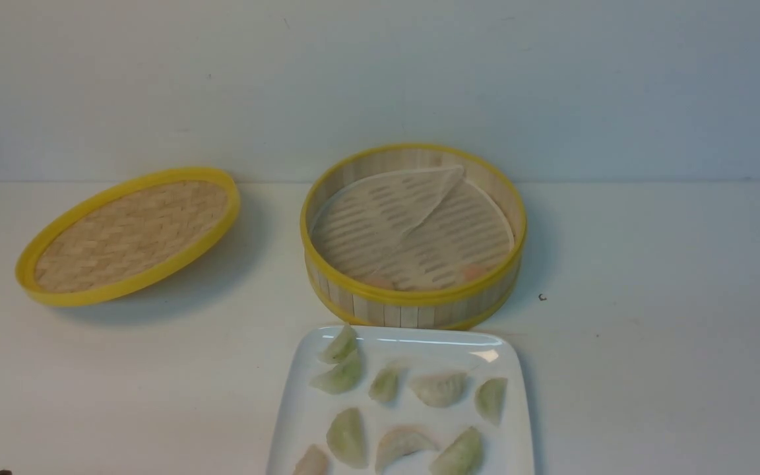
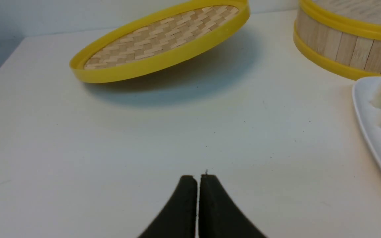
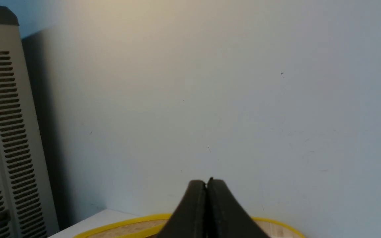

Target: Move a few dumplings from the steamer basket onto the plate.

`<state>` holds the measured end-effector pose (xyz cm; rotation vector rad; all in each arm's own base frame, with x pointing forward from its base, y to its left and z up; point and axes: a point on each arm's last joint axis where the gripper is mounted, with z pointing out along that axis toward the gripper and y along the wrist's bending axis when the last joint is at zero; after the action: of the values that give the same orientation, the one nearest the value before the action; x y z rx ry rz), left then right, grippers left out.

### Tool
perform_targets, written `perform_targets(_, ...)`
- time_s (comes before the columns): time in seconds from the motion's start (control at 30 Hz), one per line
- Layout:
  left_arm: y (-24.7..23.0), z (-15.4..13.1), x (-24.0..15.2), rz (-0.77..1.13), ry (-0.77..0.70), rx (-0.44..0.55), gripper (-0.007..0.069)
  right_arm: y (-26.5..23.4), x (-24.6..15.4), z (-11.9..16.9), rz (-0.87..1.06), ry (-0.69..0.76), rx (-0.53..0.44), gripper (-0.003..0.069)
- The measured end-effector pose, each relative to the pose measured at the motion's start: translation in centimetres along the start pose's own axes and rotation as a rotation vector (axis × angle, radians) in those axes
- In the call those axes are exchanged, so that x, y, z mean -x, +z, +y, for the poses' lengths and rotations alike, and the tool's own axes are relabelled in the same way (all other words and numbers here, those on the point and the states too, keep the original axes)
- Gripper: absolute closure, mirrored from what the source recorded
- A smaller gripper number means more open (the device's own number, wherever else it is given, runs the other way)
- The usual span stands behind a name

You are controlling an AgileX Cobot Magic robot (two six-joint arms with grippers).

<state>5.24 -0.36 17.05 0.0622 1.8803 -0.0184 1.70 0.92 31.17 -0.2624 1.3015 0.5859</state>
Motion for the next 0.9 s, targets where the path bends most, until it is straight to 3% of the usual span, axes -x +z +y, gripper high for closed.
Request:
perform_targets(0.27,0.0,0.0,0.0,0.001,0.001,0.0,0.0631,0.6,-3.2,-0.6,0.064,-0.022,-0.047,0.0673)
perform_targets(0.53,0.0,0.0,0.0,0.001,0.001,0.0,0.0631,0.3,-9.1,-3.2,0.22,-0.063,-0.417,0.0673)
perform_targets(0.73,0.0,0.0,0.0,0.001,0.001,0.0,0.0631,-0.9,-12.6,-4.8,0.339,-0.048,-0.643,0.0673)
perform_targets(0.9,0.0,0.0,0.0,0.001,0.001,0.0,0.0631,-1.1,-12.7,-5.0,0.368,-0.047,-0.672,0.0673)
